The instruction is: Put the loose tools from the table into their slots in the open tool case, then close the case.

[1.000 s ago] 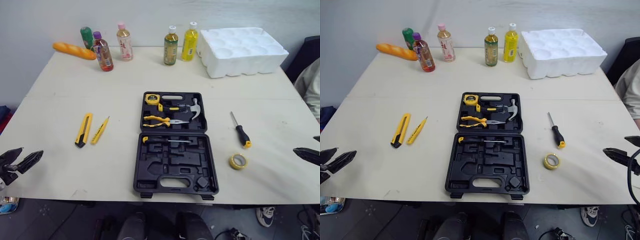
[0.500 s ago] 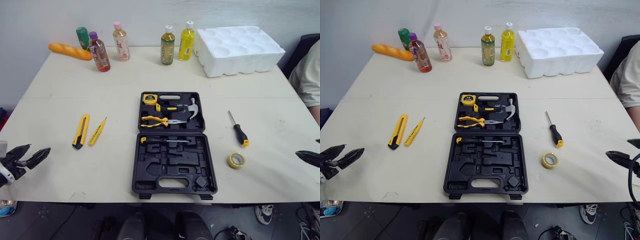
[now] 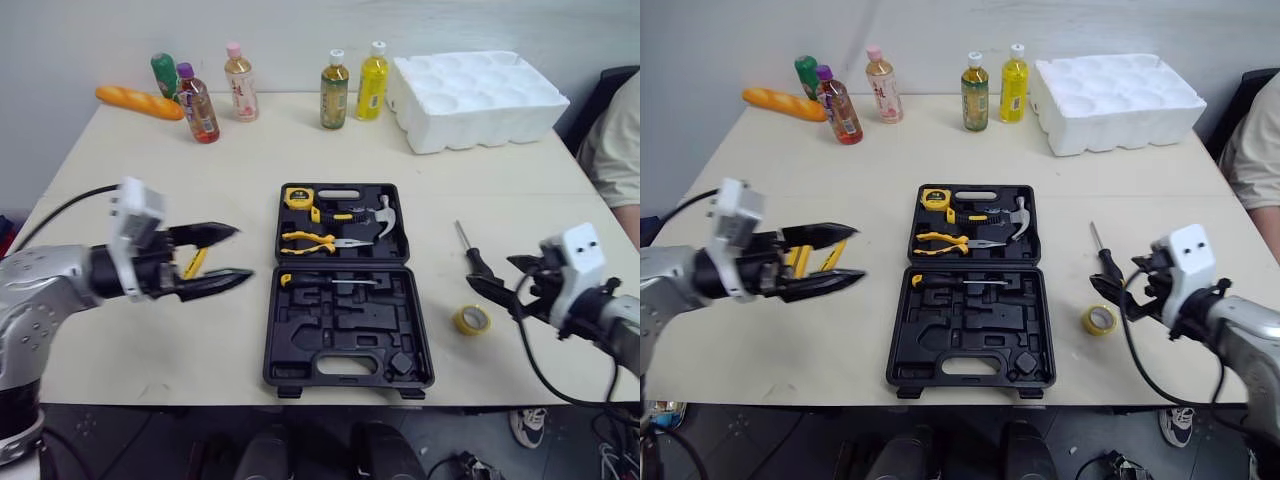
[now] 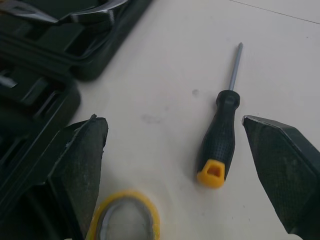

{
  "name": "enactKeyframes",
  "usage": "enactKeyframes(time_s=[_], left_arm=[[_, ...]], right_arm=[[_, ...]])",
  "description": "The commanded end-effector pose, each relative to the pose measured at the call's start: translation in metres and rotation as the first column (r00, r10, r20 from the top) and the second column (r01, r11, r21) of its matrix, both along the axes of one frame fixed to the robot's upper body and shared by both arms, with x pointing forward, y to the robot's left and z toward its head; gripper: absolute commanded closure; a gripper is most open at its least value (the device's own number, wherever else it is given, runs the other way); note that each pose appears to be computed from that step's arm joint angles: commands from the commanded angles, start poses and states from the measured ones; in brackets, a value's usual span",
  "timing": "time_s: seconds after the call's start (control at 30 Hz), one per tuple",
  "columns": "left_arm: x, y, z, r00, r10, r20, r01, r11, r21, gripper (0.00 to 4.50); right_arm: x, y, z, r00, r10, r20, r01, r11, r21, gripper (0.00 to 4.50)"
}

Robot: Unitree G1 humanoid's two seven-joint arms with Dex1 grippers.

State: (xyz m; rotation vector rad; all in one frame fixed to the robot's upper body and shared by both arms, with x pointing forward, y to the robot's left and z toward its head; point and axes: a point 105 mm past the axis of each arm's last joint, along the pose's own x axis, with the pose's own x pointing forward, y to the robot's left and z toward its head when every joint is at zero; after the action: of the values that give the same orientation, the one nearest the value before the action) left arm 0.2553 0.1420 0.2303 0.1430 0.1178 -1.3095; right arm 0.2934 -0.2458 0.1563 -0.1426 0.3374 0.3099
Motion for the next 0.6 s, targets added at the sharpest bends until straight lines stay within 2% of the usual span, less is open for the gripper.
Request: enactKeyframes(time_s=[0.03,0.13,0.23,0.43,0.53,0.6], left_arm=[[-0.005,-0.026,0.012,0.986,-0.14,0.087,0.14,0.99,0.017,0.03],[0.002,-0.046,0.026,0.968,-0.211,0.138,0.214,0.977,-0.004,0.03],[0.006,-0.053,0.033,0.959,-0.243,0.147,0.25,0.968,-0.034,0.03],[0.009,-0.063,0.025,0.947,-0.285,0.151,0.29,0.957,-0.01,0.03],[0.014,-0.064,0.027,0.949,-0.268,0.168,0.275,0.961,-0.016,0.0],[0.017,-0.063,0.029,0.95,-0.256,0.181,0.263,0.965,-0.017,0.0]], right_arm=[[0.012,-0.009,-0.004,0.992,-0.126,0.007,0.126,0.992,0.0,0.0],[0.022,-0.016,-0.008,0.976,-0.219,-0.005,0.219,0.975,0.047,0.0],[0.026,-0.015,-0.013,0.979,-0.201,-0.035,0.202,0.979,0.025,0.0],[0.035,-0.014,-0.027,0.974,-0.219,-0.061,0.222,0.973,0.059,0.0],[0.035,-0.015,-0.03,0.972,-0.229,-0.06,0.233,0.97,0.064,0.8],[0.035,-0.019,-0.031,0.966,-0.253,-0.05,0.255,0.966,0.049,1.73]])
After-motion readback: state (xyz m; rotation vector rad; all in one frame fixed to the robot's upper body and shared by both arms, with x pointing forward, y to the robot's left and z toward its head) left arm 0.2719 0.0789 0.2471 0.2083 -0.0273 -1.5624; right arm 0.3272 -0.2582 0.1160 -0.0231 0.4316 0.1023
